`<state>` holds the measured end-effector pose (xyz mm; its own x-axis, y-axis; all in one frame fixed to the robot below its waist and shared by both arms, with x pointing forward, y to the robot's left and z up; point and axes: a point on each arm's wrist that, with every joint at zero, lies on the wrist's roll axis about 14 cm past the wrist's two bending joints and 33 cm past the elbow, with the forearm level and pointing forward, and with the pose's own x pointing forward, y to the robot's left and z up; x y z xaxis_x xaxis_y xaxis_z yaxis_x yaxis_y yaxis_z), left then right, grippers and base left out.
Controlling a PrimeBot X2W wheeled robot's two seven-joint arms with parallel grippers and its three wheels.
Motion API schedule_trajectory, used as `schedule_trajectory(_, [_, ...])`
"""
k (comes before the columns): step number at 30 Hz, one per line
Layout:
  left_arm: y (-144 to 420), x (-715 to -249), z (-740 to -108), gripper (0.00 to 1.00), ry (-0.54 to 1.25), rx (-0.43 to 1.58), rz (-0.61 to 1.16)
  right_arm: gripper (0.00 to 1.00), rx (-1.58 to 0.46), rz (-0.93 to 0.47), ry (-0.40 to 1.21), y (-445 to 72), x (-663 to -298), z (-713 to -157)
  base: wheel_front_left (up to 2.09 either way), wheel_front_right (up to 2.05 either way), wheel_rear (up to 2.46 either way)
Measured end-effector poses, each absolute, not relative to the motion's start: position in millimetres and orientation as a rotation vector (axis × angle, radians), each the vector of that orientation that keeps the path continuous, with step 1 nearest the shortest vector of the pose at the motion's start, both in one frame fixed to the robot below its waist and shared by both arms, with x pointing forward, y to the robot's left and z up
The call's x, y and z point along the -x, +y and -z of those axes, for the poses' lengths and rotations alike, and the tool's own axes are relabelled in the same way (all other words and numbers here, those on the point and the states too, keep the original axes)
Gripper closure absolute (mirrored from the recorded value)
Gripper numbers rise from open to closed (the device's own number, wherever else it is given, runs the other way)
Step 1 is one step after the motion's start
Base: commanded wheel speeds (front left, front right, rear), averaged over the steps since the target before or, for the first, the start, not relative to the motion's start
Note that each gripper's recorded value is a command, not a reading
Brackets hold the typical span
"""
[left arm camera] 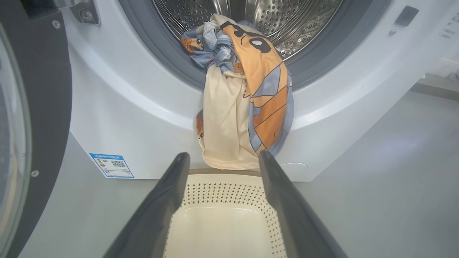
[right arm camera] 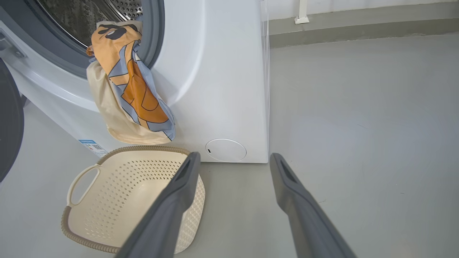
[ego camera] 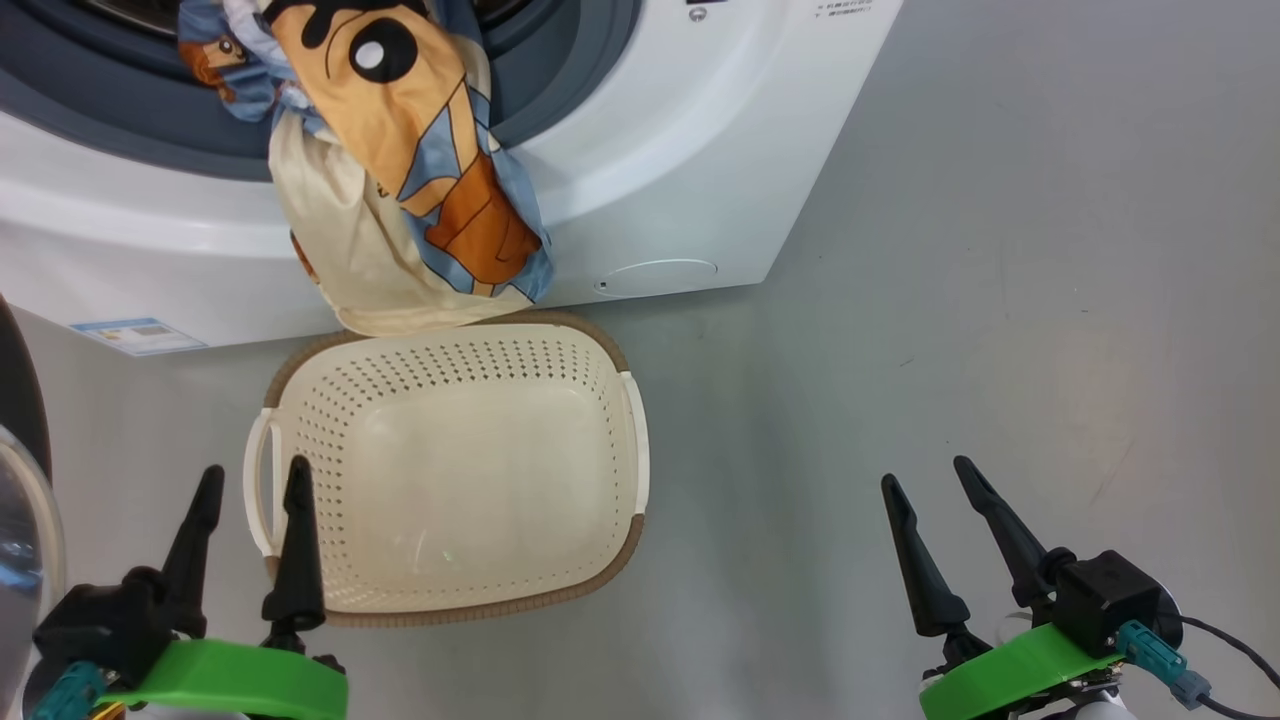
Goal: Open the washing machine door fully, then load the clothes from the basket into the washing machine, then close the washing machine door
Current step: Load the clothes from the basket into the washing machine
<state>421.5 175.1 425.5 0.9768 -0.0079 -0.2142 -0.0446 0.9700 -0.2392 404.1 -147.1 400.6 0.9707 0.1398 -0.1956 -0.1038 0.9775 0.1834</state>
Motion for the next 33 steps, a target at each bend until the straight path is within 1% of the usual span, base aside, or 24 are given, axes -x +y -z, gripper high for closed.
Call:
schedule_trajectory(15, [179.9,-413.8,-422.7,0.0,0.238,0.252,-0.035,0.0,-0.172,-0.117,0.212,-149.2,-404.2,-399.6,0.0,0.0,0.0])
schedule_trajectory(21, [171.6,-413.0,-406.2,0.0,0.292,0.297,-0.016,0.0,-0.173,-0.12,0.218,-148.2,-402.4,-398.0,0.0,0.0,0.0])
schedule_trajectory(27, [162.8,-429.4,-401.4,0.0,0.293,0.315,0.009,0.0,-0.167,-0.102,0.219,-154.3,-399.3,-398.6,0.0,0.0,0.0])
schedule_trajectory(33, [147.3,-457.7,-394.2,0.0,0.288,0.32,0.057,0.0,-0.172,-0.072,0.226,-163.1,-394.4,-397.7,0.0,0.0,0.0])
